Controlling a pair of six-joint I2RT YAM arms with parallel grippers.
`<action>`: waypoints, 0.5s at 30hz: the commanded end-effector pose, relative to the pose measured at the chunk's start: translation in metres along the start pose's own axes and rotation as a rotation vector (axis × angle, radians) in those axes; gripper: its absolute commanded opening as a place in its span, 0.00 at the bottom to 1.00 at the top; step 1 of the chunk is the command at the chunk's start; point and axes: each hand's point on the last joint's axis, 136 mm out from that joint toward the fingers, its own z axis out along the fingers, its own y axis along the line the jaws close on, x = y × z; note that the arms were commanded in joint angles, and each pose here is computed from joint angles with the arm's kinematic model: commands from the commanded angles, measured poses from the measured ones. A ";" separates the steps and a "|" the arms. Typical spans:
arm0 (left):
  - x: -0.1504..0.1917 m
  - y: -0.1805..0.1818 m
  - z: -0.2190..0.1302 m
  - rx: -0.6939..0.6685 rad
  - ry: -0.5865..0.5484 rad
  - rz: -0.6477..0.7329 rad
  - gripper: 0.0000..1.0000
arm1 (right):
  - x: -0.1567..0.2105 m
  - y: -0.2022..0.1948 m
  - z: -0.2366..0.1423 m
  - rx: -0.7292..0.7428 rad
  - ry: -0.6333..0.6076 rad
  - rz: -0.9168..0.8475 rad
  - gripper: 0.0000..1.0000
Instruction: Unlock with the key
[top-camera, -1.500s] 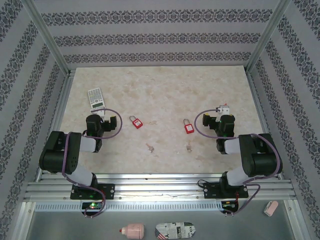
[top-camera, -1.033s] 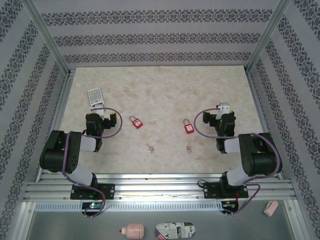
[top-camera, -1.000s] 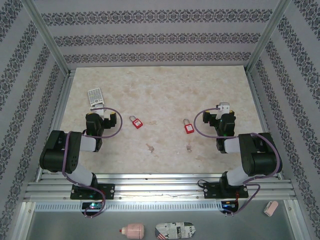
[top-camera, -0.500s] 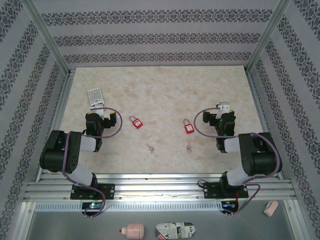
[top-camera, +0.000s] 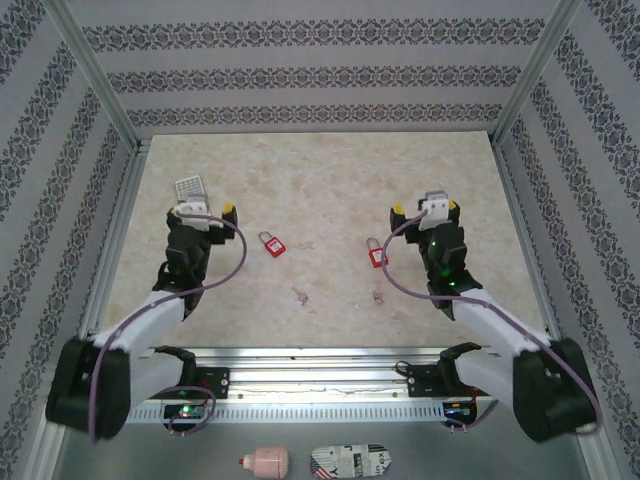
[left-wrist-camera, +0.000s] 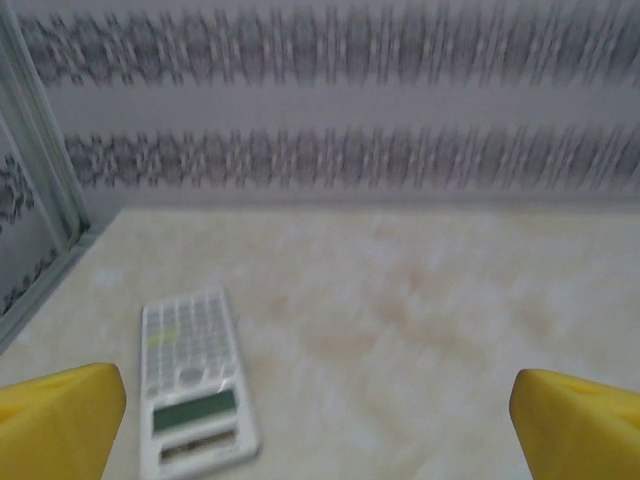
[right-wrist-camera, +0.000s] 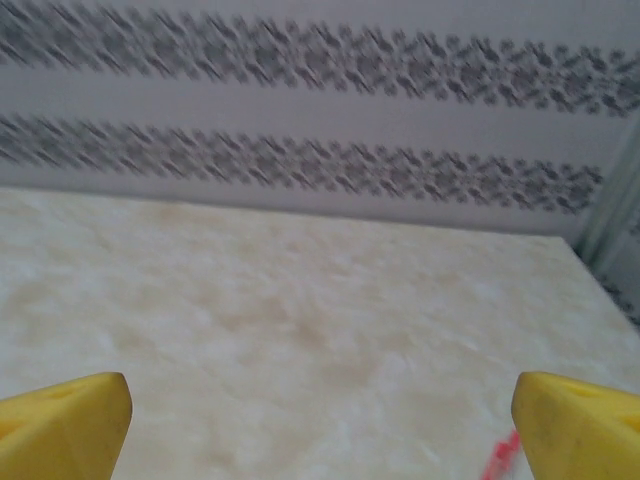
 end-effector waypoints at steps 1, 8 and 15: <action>0.000 0.000 -0.020 -0.023 0.165 -0.205 1.00 | 0.011 0.032 -0.021 -0.144 0.225 0.082 0.98; 0.011 -0.068 -0.056 0.201 0.497 -0.361 1.00 | 0.017 0.115 -0.078 -0.467 0.516 0.140 0.98; 0.067 -0.099 -0.062 0.245 0.737 -0.362 1.00 | 0.081 0.184 -0.108 -0.618 0.770 0.081 0.91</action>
